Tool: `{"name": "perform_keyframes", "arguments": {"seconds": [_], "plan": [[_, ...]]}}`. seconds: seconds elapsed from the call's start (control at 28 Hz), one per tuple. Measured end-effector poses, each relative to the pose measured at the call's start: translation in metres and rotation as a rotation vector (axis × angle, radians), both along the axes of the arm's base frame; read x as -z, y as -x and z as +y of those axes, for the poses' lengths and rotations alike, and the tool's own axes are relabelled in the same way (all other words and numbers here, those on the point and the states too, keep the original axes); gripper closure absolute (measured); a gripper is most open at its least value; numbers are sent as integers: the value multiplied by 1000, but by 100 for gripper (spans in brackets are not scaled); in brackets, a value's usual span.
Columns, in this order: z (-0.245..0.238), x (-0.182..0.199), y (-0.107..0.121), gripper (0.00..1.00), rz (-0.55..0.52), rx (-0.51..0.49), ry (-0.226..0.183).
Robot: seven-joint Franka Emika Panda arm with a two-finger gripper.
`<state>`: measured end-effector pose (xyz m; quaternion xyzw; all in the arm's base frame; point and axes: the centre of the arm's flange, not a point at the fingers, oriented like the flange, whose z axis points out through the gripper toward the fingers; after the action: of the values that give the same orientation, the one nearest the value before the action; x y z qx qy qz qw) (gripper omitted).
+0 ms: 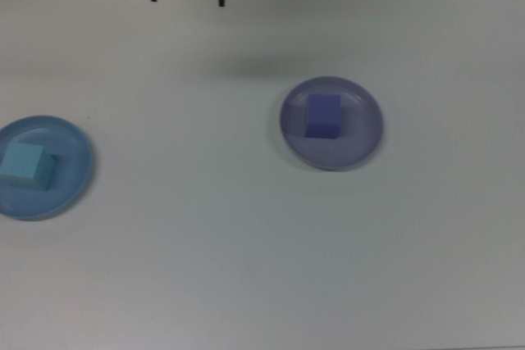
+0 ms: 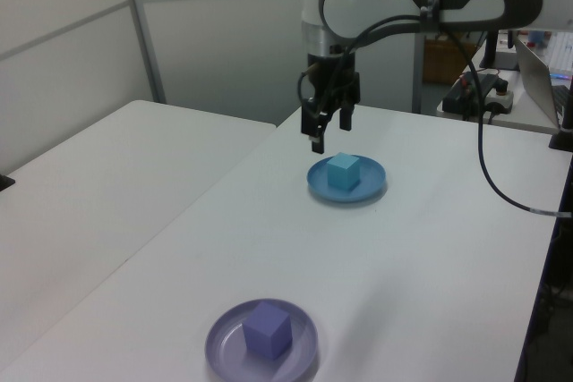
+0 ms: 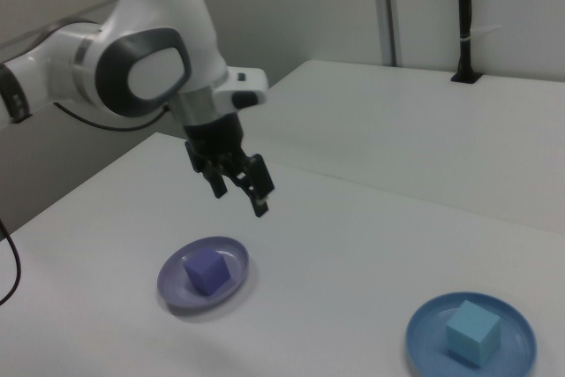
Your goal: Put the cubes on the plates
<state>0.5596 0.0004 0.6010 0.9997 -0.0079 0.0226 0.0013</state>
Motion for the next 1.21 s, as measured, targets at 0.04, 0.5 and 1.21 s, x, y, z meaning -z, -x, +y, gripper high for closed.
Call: {"name": "perform_keyframes", "arguments": {"seconds": [0.04,0.5,1.21], "plan": [[-8,1,0,0,2,1,-1],[-12,5,-2,0,9,0,-1],[-9,9,-4,0,15,-4,-1]]}}
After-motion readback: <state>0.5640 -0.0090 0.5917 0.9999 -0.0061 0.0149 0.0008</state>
